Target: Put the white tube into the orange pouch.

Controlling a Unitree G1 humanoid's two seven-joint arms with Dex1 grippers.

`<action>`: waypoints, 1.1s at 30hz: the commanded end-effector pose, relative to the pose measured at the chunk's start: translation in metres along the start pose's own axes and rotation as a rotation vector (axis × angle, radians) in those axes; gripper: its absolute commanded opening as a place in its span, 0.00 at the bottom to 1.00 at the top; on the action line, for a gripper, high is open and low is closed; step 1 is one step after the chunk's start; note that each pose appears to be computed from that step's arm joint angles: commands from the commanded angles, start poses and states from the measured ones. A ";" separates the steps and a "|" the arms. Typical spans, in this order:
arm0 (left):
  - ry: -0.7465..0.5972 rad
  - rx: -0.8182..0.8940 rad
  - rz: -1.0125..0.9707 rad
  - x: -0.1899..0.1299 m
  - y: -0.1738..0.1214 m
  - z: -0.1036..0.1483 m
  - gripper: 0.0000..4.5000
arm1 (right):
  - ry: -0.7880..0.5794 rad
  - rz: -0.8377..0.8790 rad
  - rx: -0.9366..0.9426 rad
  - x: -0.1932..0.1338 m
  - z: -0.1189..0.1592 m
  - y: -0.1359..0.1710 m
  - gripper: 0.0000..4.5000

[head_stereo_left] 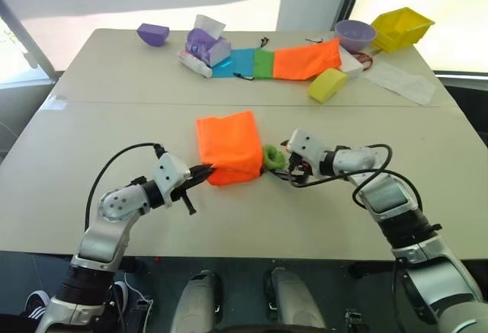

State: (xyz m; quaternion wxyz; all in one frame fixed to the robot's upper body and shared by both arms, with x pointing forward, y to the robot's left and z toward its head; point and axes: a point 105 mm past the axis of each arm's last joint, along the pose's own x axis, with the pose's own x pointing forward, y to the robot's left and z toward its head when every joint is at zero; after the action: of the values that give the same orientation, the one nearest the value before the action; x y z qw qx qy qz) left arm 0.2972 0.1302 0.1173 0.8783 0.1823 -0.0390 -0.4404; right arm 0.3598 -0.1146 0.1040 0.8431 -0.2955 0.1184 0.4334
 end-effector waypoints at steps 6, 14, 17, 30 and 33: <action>-0.025 0.036 -0.003 -0.001 -0.001 0.011 0.00 | -0.018 -0.001 -0.004 -0.004 0.003 -0.003 0.02; -0.030 -0.039 0.008 -0.003 0.000 0.011 0.00 | -0.056 -0.090 0.157 -0.049 -0.007 -0.016 0.02; -0.029 -0.081 -0.007 -0.004 -0.001 0.010 0.00 | -0.107 -0.079 0.206 -0.061 0.001 -0.007 0.02; -0.136 -0.411 -0.304 -0.012 -0.012 0.049 0.63 | -0.125 -0.129 0.233 -0.059 0.003 0.009 0.00; -0.151 -0.388 -0.343 -0.009 -0.002 0.066 0.63 | -0.121 -0.141 0.233 -0.057 0.001 0.009 0.00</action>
State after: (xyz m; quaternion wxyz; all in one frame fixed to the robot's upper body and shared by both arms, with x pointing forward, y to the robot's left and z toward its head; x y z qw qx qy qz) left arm 0.2779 0.1192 0.1609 0.8138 -0.0253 0.0368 -0.5794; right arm 0.3180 -0.1495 0.1179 0.9040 -0.1660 0.1185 0.3757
